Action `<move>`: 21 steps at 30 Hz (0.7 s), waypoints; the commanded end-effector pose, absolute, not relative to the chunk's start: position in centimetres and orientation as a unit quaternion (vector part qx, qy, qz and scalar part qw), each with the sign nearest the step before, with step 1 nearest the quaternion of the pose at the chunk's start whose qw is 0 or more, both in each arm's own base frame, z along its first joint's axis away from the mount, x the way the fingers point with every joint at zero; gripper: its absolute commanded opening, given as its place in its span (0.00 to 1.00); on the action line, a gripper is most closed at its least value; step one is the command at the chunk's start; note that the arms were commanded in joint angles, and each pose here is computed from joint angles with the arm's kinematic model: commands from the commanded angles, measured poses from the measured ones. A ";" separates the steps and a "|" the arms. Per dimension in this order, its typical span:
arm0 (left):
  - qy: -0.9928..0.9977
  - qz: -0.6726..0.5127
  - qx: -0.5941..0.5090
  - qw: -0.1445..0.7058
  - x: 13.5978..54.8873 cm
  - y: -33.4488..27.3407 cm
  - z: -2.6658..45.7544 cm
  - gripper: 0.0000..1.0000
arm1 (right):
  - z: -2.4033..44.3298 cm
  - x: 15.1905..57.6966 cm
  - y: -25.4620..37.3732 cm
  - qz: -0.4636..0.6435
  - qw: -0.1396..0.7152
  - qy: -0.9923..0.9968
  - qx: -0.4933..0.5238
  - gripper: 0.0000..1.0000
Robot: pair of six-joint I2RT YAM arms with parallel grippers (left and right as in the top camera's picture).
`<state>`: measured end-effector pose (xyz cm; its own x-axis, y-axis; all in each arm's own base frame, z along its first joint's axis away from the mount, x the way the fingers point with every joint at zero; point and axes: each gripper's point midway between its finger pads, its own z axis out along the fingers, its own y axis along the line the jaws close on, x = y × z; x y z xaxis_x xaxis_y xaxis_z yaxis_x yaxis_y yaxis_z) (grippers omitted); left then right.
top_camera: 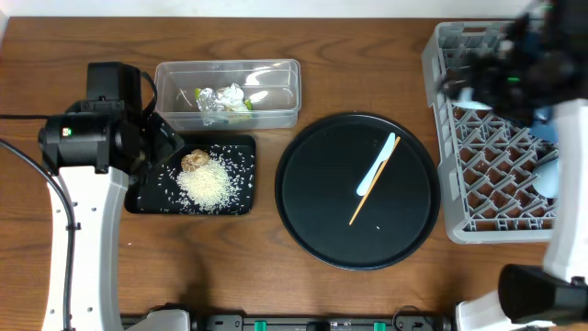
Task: Sort waste into correct bins and load items into the dishwasher rack
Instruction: 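Release the pink cup and move the right gripper to the chopstick, then lower the right gripper and pinch the wooden chopstick on the tray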
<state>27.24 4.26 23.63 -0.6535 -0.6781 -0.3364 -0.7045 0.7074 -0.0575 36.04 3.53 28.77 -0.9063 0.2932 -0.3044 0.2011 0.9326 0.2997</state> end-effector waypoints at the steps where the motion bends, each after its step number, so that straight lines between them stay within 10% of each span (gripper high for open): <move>1: 0.906 0.048 -0.385 0.166 27.0 4.6 23.6 0.98 | 25.2 36.0 3.5 0.043 0.136 0.972 0.185 0.99; 12: 0.907 0.050 -0.385 0.161 26.8 4.6 23.5 0.98 | 12.5 36.8 8.4 0.049 0.028 0.977 0.206 0.53; 21: 0.906 0.048 -0.386 0.166 27.0 4.6 23.6 0.98 | 6.6 34.9 11.4 0.069 -0.014 0.980 0.186 0.54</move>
